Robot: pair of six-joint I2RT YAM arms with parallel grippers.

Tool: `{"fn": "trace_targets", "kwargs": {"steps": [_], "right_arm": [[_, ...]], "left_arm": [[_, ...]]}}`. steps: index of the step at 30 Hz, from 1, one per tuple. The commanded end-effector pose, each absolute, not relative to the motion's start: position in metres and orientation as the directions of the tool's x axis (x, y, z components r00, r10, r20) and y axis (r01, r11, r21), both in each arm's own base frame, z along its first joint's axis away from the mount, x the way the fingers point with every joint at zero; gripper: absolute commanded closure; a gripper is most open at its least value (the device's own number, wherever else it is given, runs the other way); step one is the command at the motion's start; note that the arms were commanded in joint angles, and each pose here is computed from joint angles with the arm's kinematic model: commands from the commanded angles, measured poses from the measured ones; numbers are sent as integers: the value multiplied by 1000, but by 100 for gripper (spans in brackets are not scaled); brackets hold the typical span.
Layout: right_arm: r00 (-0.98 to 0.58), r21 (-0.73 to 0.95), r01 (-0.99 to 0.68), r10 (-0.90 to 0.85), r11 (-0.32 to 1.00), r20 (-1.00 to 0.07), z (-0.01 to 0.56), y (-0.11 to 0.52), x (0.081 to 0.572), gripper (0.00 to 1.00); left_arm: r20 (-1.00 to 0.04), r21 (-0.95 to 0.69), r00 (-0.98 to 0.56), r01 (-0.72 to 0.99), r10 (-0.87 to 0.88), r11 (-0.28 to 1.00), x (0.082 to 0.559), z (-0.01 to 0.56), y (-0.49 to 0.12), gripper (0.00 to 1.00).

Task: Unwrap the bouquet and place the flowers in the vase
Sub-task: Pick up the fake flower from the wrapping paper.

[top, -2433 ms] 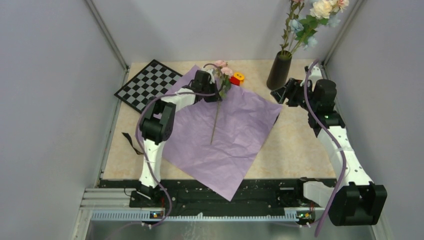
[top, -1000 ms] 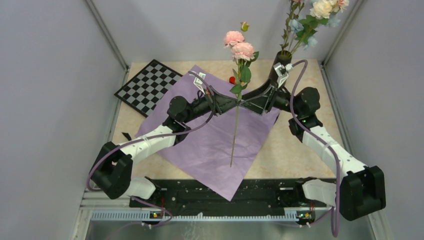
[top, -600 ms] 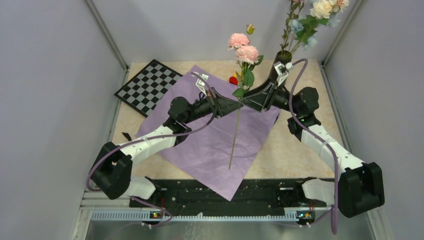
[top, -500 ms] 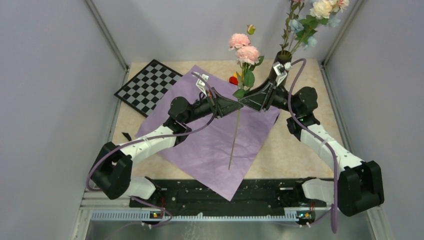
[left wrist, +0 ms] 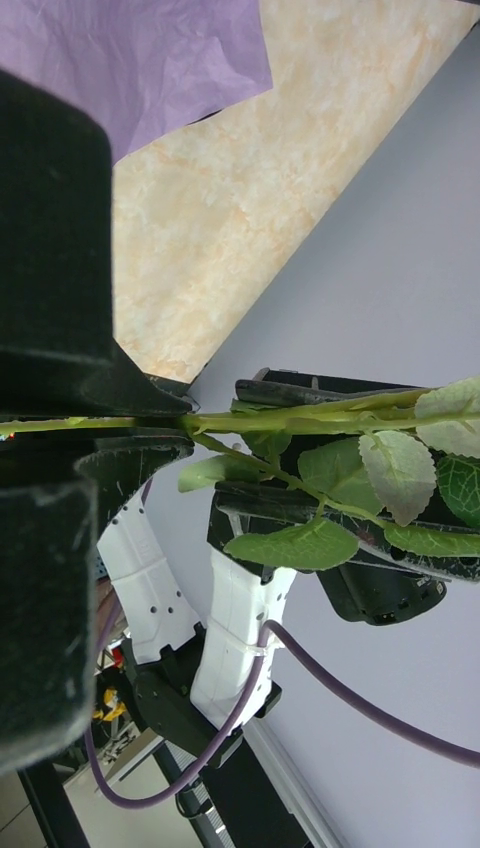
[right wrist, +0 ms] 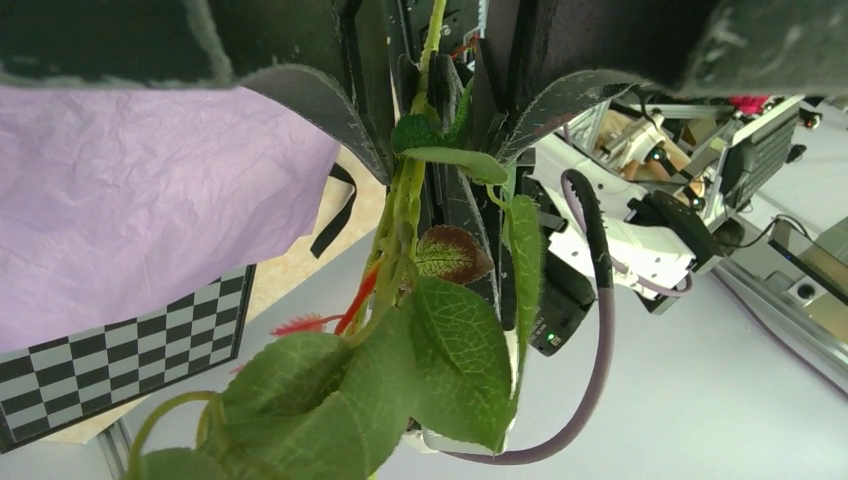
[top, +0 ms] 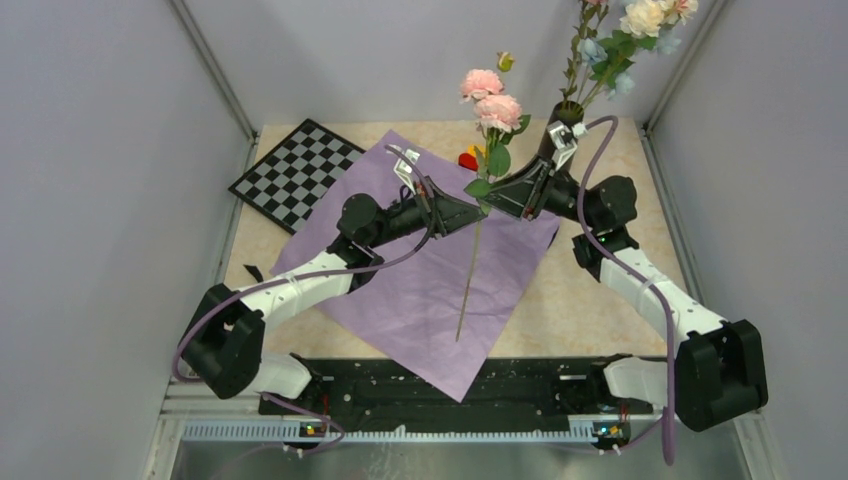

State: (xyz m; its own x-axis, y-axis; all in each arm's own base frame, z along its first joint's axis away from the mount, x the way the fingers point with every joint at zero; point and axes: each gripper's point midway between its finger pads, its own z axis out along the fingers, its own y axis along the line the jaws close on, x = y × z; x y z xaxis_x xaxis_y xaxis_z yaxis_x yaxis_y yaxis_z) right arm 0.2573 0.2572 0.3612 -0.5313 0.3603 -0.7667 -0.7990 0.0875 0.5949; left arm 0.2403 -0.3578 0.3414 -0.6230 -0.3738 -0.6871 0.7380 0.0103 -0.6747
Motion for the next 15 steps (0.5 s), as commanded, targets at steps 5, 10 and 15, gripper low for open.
{"fn": "trace_targets", "kwargs": {"steps": [5, 10, 15], "right_arm": [[-481, 539, -841, 380, 54, -790, 380, 259, 251, 76], [-472, 530, -846, 379, 60, -796, 380, 258, 250, 94], [-462, 522, -850, 379, 68, -802, 380, 258, 250, 100]], "left_arm": [[-721, -615, -565, 788, -402, -4, 237, 365, -355, 100], [-718, -628, -571, 778, -398, 15, 240, 360, -356, 100], [-719, -632, -573, 775, -392, 26, 242, 358, -357, 100]]}}
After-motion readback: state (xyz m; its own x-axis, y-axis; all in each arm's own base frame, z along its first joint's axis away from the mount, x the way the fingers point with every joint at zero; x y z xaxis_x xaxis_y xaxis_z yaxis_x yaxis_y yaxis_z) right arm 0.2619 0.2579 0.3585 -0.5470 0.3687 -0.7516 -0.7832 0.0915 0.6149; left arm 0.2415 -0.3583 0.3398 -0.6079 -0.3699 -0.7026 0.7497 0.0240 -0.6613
